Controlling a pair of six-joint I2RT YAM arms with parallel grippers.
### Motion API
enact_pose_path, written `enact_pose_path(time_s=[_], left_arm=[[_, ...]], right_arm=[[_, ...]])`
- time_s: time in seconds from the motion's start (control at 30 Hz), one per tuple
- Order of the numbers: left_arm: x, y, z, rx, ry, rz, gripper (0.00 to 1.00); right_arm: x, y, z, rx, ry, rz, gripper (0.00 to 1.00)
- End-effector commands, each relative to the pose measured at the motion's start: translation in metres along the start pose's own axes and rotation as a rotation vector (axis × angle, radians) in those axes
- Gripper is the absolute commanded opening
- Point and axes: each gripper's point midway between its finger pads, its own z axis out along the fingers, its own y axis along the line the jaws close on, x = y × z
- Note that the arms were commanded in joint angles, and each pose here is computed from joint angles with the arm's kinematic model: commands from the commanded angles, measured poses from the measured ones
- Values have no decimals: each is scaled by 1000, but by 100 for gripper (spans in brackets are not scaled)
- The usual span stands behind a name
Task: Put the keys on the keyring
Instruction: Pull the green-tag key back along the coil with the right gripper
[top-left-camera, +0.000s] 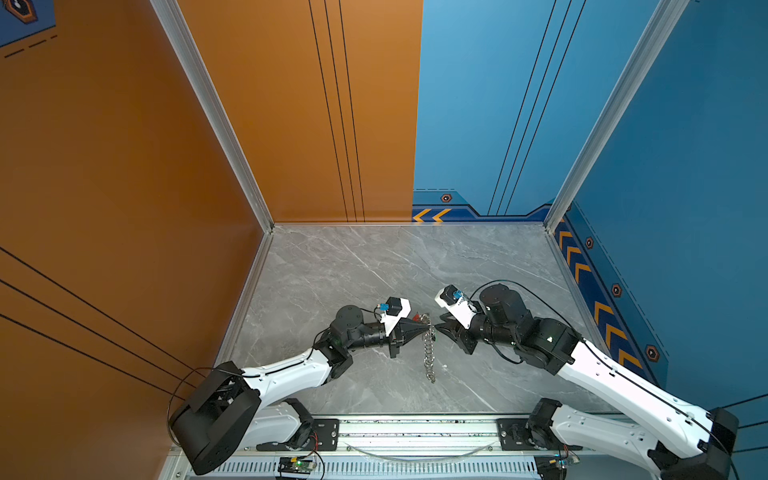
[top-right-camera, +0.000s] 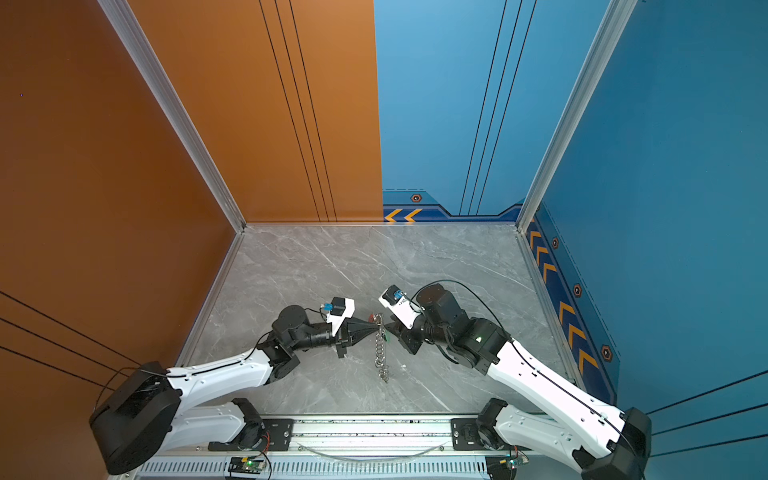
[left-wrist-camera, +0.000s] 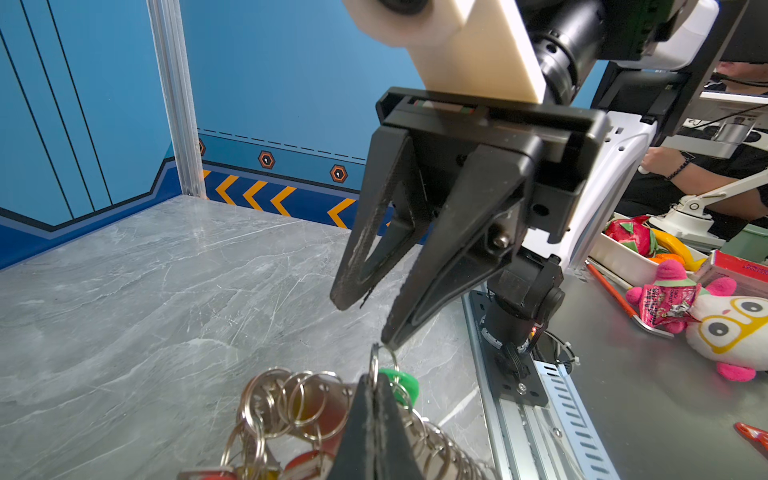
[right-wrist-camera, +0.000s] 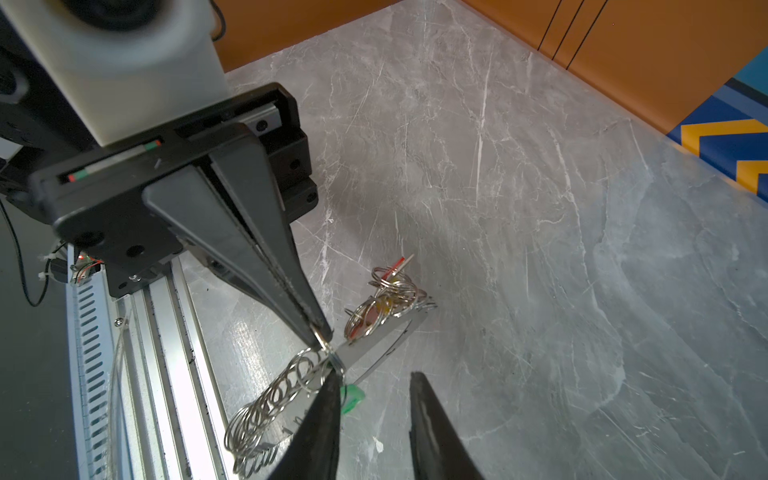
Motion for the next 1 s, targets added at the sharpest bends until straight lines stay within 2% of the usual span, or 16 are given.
enact_pose_path(time_s=[0.0,0.43,0.67,0.97], left_arm=[[-16,-1,-3,-7,-47,47,0],[-15,5,-4,-33,-47,43,0],[-13,14,-5,-86,-47,45,0],[-17,11,-5,-70,-55,48,0]], right_arm=[[3,-6,6,38,10,13,27],[5,-7,9,55,36,-8,25],[-3,-9,-5,79,1,-14,28],[-2,-3,6,69,16,-16,32]])
